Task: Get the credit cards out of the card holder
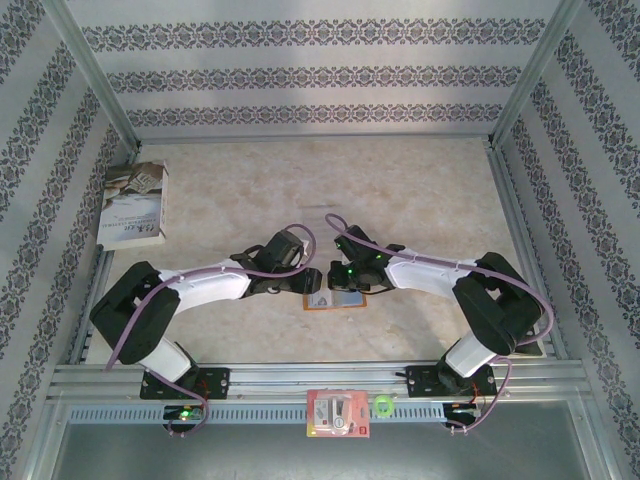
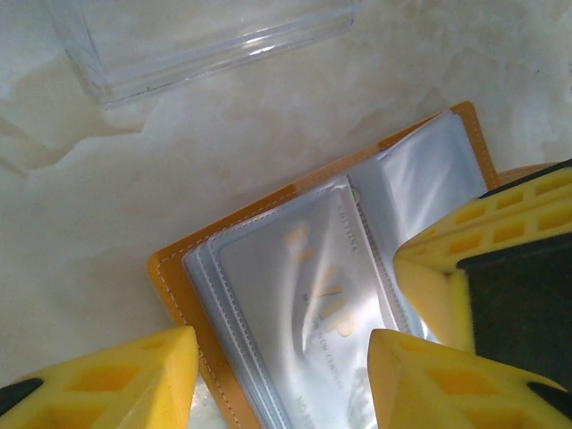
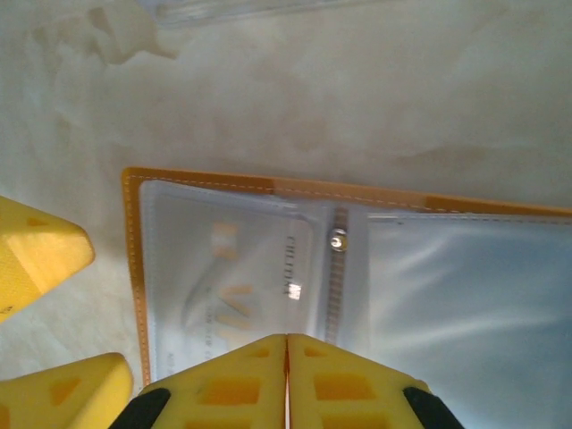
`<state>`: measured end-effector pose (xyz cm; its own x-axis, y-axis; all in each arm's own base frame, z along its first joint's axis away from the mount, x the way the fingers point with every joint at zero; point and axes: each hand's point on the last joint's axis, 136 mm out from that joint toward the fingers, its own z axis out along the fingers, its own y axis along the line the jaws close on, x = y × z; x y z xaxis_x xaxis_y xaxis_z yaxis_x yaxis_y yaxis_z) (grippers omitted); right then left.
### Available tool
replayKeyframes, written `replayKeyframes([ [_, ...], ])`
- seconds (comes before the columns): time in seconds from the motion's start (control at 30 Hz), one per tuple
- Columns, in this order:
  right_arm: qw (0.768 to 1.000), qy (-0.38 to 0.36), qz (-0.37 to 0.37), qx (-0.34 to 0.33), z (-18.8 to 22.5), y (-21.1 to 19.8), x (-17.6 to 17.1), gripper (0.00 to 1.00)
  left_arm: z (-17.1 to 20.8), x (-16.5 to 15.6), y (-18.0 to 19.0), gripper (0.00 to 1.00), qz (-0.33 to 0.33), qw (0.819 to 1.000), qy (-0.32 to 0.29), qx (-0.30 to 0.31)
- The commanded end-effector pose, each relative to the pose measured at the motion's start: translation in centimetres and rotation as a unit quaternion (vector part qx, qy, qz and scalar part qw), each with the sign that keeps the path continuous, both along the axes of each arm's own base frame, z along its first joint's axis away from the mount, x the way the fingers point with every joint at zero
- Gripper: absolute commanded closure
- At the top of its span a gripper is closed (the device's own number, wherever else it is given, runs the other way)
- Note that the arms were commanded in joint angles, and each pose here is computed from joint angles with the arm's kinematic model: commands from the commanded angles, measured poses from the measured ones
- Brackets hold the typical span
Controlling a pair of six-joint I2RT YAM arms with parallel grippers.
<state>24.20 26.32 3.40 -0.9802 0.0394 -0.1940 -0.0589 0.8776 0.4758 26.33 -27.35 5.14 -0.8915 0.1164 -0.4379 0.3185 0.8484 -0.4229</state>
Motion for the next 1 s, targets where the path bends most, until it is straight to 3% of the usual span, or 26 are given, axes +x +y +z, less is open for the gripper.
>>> replayKeyframes([
  [0.0,1.000,0.018,-0.005,0.012,-0.5,0.0,-0.4,0.88,-0.3,0.2,-0.7,0.46,-0.013,1.000,-0.005,-0.001],
  [0.27,1.000,0.027,-0.008,0.011,-0.8,-0.6,-0.7,0.81,-2.6,-0.4,-0.5,0.46,-0.018,0.999,0.018,0.024],
  [0.47,0.999,0.028,-0.004,0.020,-0.6,-0.2,-0.8,0.80,-3.1,-0.8,-0.3,0.59,-0.017,0.999,0.029,0.029],
  [0.97,0.998,0.044,-0.014,0.030,-1.5,-0.7,-1.0,0.80,-3.6,-1.1,0.0,0.67,-0.016,0.999,0.035,0.032],
])
